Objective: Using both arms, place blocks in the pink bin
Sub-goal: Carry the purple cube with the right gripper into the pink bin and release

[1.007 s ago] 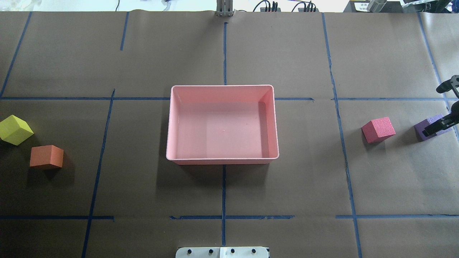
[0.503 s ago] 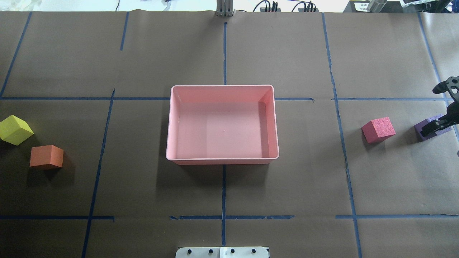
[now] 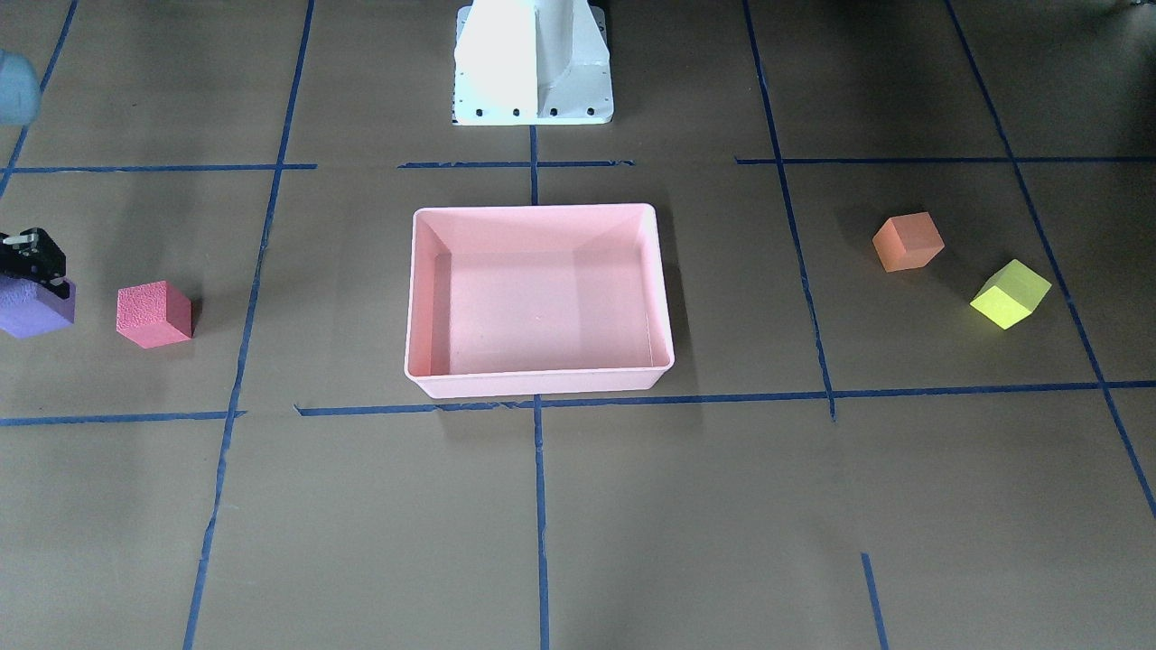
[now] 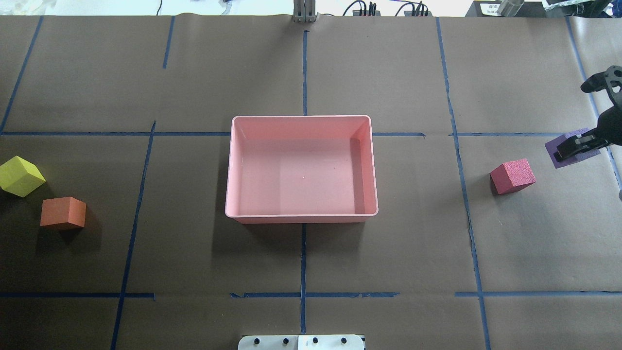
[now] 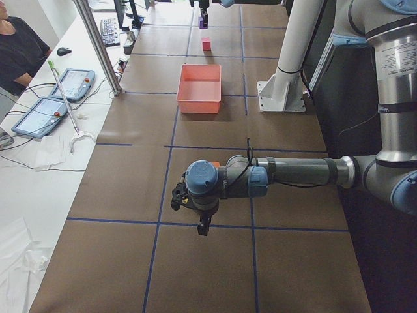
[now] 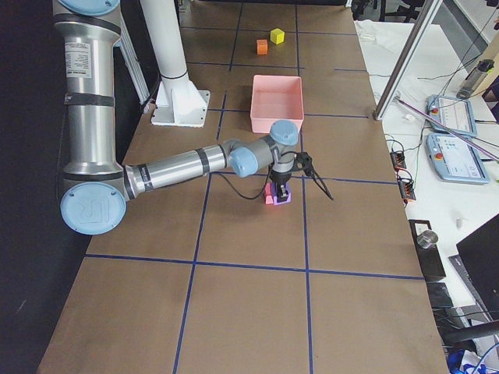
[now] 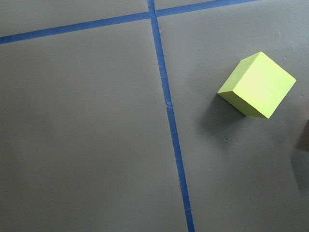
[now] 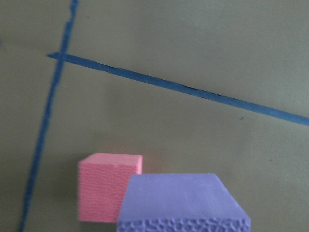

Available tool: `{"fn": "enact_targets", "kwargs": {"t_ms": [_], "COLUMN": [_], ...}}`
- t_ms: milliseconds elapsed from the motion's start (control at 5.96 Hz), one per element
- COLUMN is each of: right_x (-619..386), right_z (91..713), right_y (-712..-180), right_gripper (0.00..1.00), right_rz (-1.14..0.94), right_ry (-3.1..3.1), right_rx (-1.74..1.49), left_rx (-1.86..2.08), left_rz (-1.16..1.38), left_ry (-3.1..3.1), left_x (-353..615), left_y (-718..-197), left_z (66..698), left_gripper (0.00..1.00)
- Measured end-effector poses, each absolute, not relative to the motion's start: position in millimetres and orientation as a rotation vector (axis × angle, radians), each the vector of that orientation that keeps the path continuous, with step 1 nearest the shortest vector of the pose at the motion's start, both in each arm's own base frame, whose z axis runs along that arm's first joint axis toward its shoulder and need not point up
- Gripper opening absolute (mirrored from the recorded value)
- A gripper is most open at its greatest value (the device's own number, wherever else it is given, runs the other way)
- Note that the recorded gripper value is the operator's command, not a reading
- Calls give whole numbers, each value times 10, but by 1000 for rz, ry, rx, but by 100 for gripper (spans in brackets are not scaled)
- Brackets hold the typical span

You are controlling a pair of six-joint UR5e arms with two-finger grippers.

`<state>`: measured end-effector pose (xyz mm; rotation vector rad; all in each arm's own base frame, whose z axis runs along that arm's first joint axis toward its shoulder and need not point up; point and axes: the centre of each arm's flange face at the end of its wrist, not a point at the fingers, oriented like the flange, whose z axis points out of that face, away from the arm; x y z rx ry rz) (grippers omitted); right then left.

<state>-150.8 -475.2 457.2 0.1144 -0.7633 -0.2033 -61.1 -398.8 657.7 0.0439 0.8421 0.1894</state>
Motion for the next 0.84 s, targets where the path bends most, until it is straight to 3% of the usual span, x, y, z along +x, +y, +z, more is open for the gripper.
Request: {"fn": "enact_targets", "kwargs": {"t_ms": [503,671,839], "right_x": [-2766,-3503,-4179], "right_z": [2592,2205,2035], "right_y": [-4415,-4282,-4221], "right_gripper": [0,0,7], "right_rz": [-25,53,121], "right_ry": [-832,-852,-900], "right_rx": [42,55,64], "left_rx": [57,68,81], "left_rz": [198,203,207], "left_ry": [840,838,834], "left_x": [-607,-607,-608], "left_y": [-4044,-4074,-4101], "left_z": [6526,6507,6508], "left_gripper": [100,100,100]}}
